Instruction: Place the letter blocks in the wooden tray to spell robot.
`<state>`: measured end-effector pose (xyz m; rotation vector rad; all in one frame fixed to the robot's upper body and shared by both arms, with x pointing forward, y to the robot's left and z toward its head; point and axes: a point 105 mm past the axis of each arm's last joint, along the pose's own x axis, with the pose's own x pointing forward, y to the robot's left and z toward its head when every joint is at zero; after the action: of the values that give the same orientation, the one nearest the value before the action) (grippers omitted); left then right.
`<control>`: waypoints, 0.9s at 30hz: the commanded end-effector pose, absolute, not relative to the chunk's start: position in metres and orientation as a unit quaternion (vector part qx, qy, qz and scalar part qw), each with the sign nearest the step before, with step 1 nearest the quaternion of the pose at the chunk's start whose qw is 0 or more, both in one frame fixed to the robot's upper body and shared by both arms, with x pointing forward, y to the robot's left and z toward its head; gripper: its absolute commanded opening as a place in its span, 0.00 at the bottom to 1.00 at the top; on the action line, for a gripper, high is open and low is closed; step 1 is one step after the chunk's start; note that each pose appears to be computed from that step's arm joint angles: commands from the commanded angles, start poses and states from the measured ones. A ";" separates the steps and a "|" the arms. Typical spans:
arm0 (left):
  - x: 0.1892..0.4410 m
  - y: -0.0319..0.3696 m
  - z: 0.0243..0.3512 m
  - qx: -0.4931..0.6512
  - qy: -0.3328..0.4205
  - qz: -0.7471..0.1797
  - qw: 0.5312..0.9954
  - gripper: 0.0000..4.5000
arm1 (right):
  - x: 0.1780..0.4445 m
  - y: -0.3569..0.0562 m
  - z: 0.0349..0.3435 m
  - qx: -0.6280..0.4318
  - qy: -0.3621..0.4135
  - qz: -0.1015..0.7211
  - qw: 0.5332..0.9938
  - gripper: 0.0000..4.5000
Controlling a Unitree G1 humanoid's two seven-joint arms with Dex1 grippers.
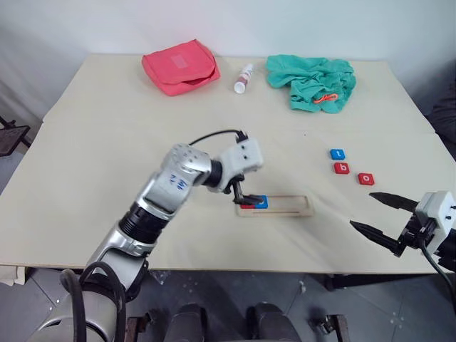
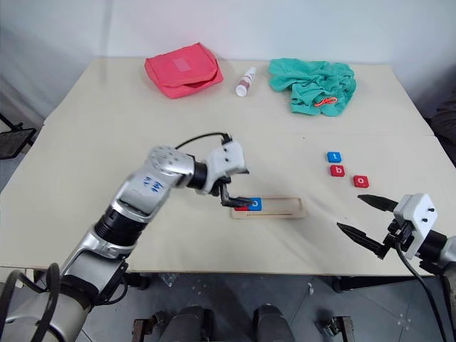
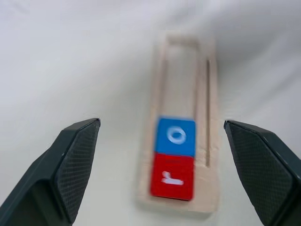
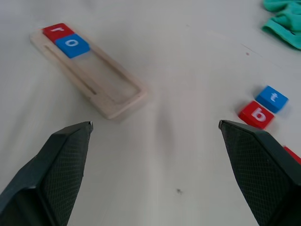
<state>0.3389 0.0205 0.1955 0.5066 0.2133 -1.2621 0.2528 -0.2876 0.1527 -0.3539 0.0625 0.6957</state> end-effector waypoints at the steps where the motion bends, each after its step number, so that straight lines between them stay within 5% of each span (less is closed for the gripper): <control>1: 0.334 0.022 0.223 0.198 0.043 -0.601 0.773 1.00 | 0.253 -0.289 0.168 -0.179 0.008 0.320 0.930 1.00; 7: 0.334 0.066 0.258 0.130 -0.190 -0.625 0.746 1.00 | 0.277 -0.288 0.173 -0.128 -0.016 0.215 0.968 1.00; 16: 0.335 0.113 0.216 0.194 -0.174 -0.627 0.734 1.00 | 0.301 -0.290 0.165 -0.094 -0.005 0.085 0.992 1.00; 27: 0.314 0.139 0.158 0.150 -0.180 -0.630 0.741 1.00 | 0.296 -0.273 0.144 -0.061 0.021 0.046 0.997 1.00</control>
<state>0.3174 0.1343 0.1564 0.3187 -0.3659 -1.3817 0.2993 -0.2743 0.1281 -0.0963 0.1094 0.1021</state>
